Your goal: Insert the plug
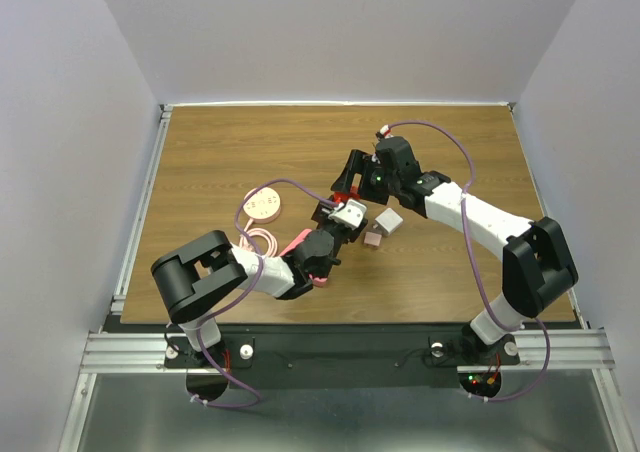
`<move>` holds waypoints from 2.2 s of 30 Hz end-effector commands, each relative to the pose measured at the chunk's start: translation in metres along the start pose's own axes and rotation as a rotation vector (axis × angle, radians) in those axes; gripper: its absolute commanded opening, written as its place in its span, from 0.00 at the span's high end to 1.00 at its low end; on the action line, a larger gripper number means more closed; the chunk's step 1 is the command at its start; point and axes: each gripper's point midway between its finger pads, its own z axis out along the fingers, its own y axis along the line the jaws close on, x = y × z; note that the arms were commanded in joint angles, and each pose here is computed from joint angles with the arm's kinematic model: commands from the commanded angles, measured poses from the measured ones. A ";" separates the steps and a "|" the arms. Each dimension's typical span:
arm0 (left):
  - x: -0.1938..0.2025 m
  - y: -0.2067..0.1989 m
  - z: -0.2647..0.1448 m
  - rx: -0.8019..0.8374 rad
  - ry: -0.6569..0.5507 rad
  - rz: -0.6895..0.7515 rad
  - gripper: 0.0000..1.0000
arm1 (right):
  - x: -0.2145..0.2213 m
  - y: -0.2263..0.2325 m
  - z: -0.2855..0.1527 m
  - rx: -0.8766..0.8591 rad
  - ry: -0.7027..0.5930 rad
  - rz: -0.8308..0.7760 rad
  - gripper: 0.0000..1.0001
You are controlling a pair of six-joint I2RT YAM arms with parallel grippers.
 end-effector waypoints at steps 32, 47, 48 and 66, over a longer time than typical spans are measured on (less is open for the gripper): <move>-0.006 -0.012 -0.025 0.540 0.172 -0.477 0.04 | -0.031 -0.034 0.031 0.128 -0.178 -0.290 0.99; 0.010 -0.012 -0.044 0.728 0.210 -0.466 0.04 | -0.010 0.033 0.000 -0.275 -0.092 -0.607 1.00; 0.011 -0.012 -0.044 0.730 0.210 -0.462 0.05 | -0.008 0.038 -0.003 -0.300 -0.085 -0.613 1.00; 0.004 0.015 -0.036 0.622 0.167 -0.404 0.05 | 0.032 0.071 -0.046 -0.572 0.090 -0.654 1.00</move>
